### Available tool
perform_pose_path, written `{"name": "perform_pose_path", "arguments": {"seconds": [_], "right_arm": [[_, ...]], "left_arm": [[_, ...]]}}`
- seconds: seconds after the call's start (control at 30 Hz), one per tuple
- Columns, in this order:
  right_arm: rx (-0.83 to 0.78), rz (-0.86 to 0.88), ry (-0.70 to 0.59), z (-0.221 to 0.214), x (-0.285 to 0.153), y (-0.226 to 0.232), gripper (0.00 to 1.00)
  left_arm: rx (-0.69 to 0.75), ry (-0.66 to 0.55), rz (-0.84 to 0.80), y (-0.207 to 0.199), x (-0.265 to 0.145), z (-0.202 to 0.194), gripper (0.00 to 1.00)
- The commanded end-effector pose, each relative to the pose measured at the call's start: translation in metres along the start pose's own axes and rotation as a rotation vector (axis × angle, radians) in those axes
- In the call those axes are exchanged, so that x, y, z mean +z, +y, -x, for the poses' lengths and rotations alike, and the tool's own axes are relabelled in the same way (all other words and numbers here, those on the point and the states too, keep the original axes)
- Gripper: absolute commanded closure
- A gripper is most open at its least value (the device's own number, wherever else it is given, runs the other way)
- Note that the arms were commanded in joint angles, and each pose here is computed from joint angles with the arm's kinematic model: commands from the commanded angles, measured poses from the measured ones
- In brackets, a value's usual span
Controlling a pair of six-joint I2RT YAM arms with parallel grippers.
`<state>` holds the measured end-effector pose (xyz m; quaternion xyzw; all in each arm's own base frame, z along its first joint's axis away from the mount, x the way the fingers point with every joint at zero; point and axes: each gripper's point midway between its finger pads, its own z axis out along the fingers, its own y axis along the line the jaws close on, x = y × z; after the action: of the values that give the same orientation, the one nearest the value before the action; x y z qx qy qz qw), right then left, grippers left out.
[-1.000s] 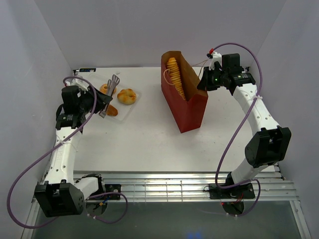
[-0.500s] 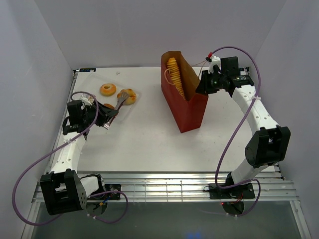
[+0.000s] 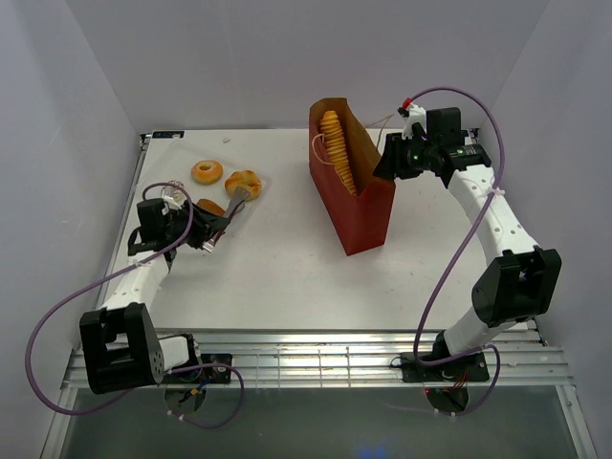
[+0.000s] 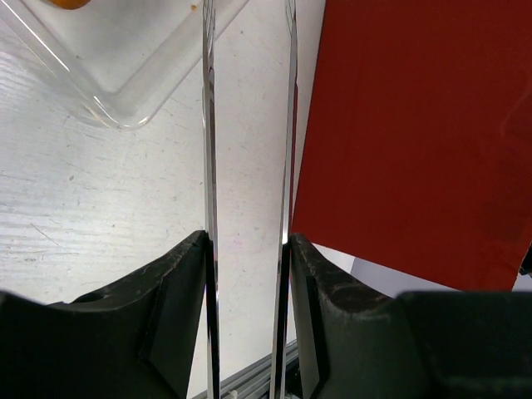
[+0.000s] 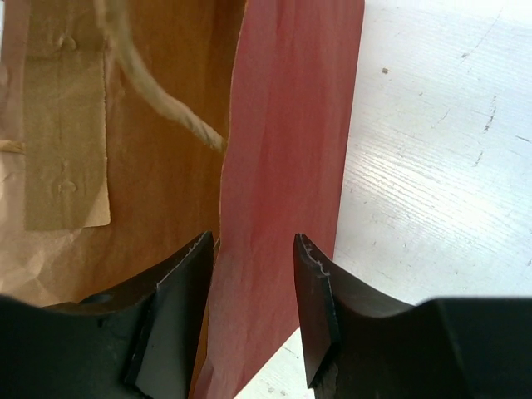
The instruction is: Place the fake bread into the paper bag
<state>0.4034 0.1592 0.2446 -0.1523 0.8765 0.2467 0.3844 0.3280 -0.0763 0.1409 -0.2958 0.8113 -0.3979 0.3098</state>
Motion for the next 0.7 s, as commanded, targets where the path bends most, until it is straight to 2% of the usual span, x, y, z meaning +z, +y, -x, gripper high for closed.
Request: {"name": "perform_pose_path", "arguments": {"seconds": [0.0, 0.27, 0.67], "right_arm": [[-0.016, -0.012, -0.068, 0.016, -0.017, 0.009, 0.5], [-0.032, -0.038, -0.08, 0.026, -0.022, 0.006, 0.48], [-0.037, -0.042, -0.075, 0.027, -0.017, 0.003, 0.48]], "left_arm": [[0.006, -0.021, -0.024, -0.002, 0.0, 0.003, 0.47], [-0.018, -0.057, 0.001, 0.007, 0.003, 0.007, 0.44], [-0.073, -0.045, -0.021, 0.013, 0.02, 0.016, 0.41]]}}
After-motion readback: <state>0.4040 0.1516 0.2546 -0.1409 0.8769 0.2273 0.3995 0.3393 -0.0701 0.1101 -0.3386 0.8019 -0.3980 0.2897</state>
